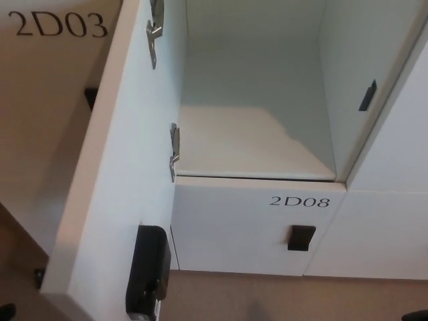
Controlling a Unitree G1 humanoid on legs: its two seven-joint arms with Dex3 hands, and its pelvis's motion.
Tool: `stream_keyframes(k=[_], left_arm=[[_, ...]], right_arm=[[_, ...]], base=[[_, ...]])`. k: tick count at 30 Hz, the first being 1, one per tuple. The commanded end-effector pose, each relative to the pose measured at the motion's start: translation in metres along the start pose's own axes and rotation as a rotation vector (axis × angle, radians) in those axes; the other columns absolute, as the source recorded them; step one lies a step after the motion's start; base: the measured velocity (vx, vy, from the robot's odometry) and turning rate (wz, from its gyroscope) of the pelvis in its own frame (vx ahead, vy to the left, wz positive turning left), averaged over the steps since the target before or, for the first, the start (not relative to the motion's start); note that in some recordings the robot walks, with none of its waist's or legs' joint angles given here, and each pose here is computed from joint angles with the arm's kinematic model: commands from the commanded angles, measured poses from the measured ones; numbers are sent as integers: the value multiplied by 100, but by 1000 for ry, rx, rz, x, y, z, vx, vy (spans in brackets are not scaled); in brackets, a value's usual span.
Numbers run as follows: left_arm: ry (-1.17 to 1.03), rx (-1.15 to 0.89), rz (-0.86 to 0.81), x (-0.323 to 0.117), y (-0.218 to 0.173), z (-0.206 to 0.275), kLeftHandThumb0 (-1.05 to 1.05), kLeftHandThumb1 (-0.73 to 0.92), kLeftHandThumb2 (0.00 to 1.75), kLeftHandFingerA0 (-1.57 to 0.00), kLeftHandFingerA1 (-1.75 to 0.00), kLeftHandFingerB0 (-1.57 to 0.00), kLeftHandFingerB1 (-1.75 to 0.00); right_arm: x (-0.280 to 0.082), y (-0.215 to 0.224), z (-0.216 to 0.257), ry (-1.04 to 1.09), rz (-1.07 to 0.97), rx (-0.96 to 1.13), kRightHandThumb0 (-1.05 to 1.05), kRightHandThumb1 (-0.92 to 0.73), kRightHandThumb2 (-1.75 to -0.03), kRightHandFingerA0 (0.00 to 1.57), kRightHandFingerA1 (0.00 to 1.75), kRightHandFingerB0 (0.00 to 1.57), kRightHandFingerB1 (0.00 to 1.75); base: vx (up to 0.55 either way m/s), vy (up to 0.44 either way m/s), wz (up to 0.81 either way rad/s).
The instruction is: The robot walks towards an open cabinet and lifts its left hand to push the door towards the right to close it.
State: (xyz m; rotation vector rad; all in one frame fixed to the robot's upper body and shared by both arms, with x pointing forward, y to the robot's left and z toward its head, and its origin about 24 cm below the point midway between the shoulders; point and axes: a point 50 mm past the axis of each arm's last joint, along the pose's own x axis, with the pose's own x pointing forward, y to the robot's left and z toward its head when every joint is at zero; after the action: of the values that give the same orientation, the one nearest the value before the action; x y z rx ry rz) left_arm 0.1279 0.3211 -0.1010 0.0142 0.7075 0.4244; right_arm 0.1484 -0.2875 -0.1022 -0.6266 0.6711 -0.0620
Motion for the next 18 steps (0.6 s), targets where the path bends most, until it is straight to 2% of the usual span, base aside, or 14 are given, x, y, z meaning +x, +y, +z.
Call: stream_keyframes(k=[1, 8, 12, 13, 17, 18], left_arm=[[-25, 13, 16, -1, 3, 2, -25, 69, 60, -65, -46, -48, -41], [-26, 11, 18, -2, 2, -1, -24, 70, 60, -64, -46, -48, -41], [-52, -67, 11, -1, -7, 3, -24, 66, 59, -58, -46, -47, -41], [-117, -67, -19, 1, -26, 16, -29, 61, 58, -60, -45, -49, -40], [-245, -72, -84, -3, -66, 45, -30, 60, 58, -62, -45, -51, -41], [-347, -54, -214, -9, -122, 79, -29, 62, 58, -59, -44, -47, -40]], right_arm=[[0, -7, -4, 31, 1, -32, -40, -55, -93, 70, 66, 57, 60], [1, -6, -5, 40, 10, -35, -38, -54, -93, 70, 67, 57, 61], [-1, -5, -8, 65, 18, -41, -39, -54, -94, 72, 67, 56, 60], [-1, -5, -11, 91, 19, -41, -41, -64, -61, 78, 49, 64, 44], [-2, -5, -16, 130, 22, -48, -40, -64, -60, 77, 49, 63, 44], [-4, -3, -20, 141, 26, -53, -40, -66, -60, 79, 50, 66, 45]], base=[[125, -38, 2], [17, -5, 0], [0, 0, 0], [0, 0, 0], [-3, -1, 2], [0, 0, 0]])
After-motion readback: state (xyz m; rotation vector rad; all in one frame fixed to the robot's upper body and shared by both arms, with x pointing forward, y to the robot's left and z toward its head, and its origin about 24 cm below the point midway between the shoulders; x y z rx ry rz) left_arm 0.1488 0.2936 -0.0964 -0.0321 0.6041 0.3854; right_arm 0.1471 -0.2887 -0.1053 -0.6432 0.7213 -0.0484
